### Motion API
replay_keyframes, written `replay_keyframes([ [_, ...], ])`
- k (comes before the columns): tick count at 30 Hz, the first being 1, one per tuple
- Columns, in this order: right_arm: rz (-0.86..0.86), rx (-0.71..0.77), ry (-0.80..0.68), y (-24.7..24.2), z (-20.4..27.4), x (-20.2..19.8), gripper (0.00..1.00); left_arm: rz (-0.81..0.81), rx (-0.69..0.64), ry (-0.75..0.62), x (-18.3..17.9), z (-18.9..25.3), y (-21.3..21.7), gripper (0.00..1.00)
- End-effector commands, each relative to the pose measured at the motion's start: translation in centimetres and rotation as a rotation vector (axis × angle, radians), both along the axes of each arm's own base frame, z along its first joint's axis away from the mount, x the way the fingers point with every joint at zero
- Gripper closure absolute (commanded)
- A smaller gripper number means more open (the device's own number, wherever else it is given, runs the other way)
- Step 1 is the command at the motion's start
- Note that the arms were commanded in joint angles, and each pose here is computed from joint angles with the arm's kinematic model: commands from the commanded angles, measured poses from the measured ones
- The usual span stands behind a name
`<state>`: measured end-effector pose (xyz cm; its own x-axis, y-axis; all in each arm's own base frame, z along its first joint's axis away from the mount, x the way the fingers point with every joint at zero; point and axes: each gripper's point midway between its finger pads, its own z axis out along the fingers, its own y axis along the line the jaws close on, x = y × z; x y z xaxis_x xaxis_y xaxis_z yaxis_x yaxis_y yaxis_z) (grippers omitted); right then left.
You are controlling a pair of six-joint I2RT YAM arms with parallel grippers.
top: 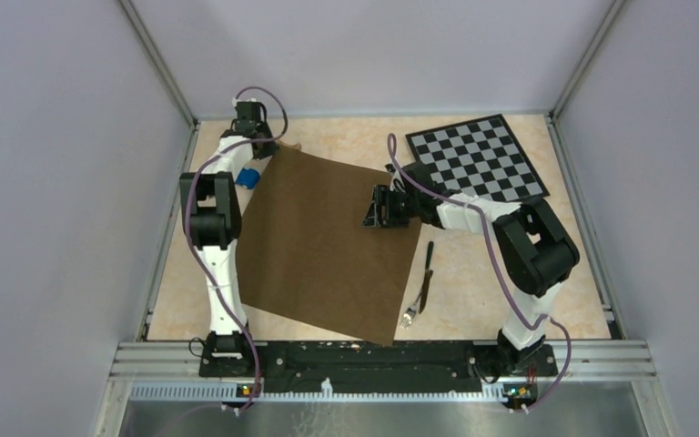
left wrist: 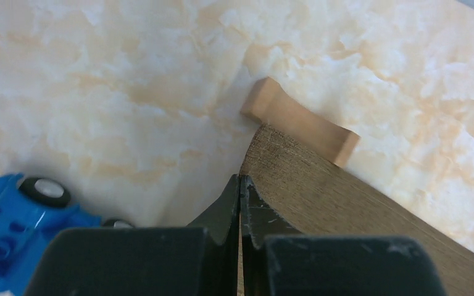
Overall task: Fold the napkin into a case and place the utensils inside
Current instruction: Flatten out the crumpled napkin at the center of the board.
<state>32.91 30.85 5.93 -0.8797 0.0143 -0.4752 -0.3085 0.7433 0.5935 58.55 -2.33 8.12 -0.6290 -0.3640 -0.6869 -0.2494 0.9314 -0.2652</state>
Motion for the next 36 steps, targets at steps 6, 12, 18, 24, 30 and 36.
replay_keyframes([
  [6,-0.069,-0.010,-0.063,-0.7,1.8,4.0,0.39,0.068,0.000,0.050,1.3,-2.4,4.0,1.00],
  [12,-0.131,-0.043,-0.056,-2.0,0.8,5.8,0.39,0.082,-0.054,0.033,2.6,-3.6,6.2,1.00],
  [18,-0.176,-0.148,-0.036,-3.5,-0.5,8.1,0.38,0.071,-0.046,0.042,1.5,-2.8,6.6,0.96],
  [24,-0.164,-0.160,-0.064,-4.0,0.5,7.9,0.37,0.162,0.015,0.017,-0.4,2.1,10.3,0.63],
  [30,-0.154,-0.214,-0.027,-5.1,-0.6,5.5,0.36,-0.027,-0.228,-0.059,-3.4,7.3,3.0,0.28],
  [36,-0.199,-0.277,-0.050,-5.8,-2.7,7.0,0.36,-0.206,-0.339,-0.048,-10.4,8.0,-5.6,0.06],
])
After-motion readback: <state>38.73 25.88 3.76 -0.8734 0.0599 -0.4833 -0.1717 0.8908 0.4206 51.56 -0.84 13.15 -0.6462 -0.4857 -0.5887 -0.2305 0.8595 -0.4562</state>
